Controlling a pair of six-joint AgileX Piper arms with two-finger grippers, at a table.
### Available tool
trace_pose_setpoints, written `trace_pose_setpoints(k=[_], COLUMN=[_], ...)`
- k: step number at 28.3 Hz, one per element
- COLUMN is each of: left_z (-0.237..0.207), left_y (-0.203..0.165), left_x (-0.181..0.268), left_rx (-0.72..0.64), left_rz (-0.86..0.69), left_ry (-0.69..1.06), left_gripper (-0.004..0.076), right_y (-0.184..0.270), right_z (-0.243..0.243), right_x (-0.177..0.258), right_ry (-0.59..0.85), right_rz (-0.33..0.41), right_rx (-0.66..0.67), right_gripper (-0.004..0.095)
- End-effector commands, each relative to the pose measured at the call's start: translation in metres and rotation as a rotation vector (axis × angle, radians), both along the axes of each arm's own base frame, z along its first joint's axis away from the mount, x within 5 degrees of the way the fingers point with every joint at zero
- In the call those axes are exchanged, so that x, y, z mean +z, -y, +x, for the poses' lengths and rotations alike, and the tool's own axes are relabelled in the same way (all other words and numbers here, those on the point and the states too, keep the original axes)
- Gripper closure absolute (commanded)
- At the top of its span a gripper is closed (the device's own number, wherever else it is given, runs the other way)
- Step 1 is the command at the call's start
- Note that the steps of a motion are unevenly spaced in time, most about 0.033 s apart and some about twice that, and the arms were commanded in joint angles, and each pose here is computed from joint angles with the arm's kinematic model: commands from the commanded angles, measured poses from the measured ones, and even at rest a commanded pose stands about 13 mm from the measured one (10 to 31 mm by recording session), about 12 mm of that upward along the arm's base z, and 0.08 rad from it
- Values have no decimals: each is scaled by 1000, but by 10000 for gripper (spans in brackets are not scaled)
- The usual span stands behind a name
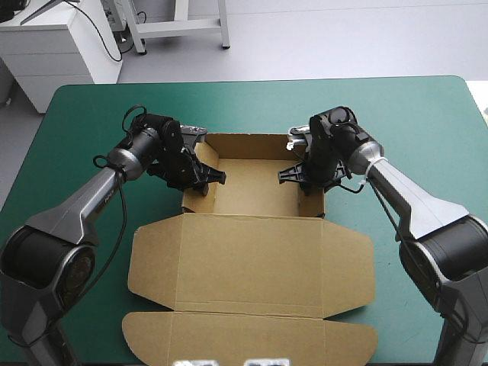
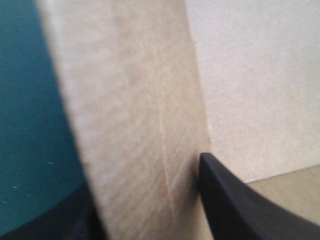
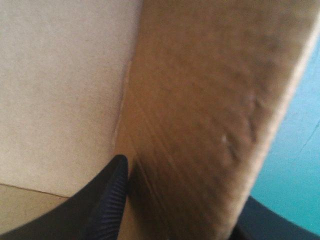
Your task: Fold the box
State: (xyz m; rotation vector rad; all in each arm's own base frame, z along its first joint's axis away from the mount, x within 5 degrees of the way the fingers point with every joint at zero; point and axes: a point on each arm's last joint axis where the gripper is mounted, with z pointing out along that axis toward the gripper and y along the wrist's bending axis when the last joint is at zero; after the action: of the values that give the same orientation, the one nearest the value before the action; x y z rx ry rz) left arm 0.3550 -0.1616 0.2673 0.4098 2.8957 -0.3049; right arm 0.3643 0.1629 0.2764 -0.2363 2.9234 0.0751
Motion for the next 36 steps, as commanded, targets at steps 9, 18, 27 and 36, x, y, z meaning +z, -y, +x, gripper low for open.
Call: trace_pose_setpoints(k=[9,18,27,36], left_z=[-4,-18,-88,-210], left_y=[4,-1,-41,-104], left_x=[71,157,254,256], left_rx=[-22,-42,-35,-39], left_rz=[-81,-168,-168,-50], left_ry=[148,341,680,800], left_gripper=[132,132,269,732], right_y=[7,25,39,33], right_z=[-6,-35,-56,-23], right_x=[82,142,172,132], right_ry=[234,408,487,334], right_rz=[43,55,102,175], right_rx=[9,45,-21,-69], right_gripper=[444,444,445,483])
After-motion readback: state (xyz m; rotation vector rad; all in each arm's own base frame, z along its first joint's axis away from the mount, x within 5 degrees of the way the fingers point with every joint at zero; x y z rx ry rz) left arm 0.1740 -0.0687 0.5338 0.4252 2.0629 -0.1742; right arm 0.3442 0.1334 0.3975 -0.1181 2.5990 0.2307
